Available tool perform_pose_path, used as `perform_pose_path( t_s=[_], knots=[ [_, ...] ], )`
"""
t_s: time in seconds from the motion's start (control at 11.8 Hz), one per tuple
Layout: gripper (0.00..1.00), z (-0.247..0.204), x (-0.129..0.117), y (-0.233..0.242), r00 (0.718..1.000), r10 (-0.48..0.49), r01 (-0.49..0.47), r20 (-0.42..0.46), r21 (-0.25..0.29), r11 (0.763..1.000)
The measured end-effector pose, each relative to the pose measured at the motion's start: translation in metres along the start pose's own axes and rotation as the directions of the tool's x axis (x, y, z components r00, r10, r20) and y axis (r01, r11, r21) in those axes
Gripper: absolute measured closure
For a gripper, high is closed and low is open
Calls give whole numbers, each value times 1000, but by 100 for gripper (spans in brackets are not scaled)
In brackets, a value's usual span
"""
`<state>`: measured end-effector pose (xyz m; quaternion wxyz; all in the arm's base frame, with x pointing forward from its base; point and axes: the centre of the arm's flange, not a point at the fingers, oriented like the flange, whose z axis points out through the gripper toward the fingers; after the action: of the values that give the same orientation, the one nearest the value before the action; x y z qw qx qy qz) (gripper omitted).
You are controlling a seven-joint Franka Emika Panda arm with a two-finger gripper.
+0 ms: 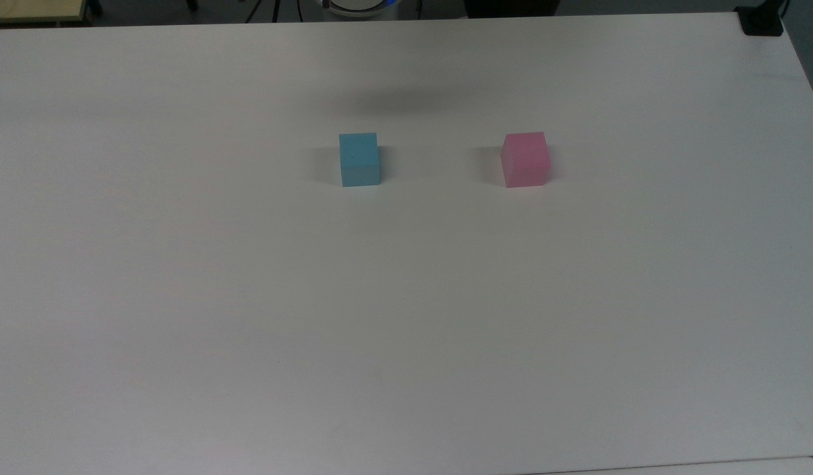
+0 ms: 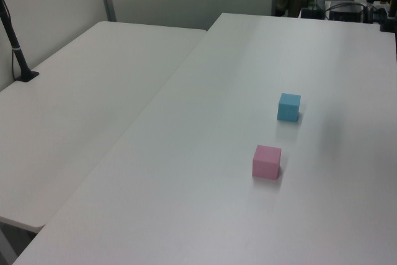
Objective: Put blue cube on pink cube
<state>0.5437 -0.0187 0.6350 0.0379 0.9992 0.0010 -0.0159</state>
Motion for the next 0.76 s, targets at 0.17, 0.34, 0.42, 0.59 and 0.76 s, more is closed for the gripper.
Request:
perform_pose_path(
  t_s=[0.17, 0.34, 0.42, 0.59, 0.76],
  knots=[
    [0, -1, 0, 2, 1000, 4, -4, -1, 0, 1000],
    [0, -2, 0, 4, 1000, 7, -7, -3, 0, 1000],
    [0, -2, -1, 6, 1000, 10, -10, -5, 0, 1000],
    [0, -3, -1, 9, 1000, 17, -17, -6, 0, 1000],
    [0, -3, -1, 12, 1000, 22, -22, -6, 0, 1000]
  ],
)
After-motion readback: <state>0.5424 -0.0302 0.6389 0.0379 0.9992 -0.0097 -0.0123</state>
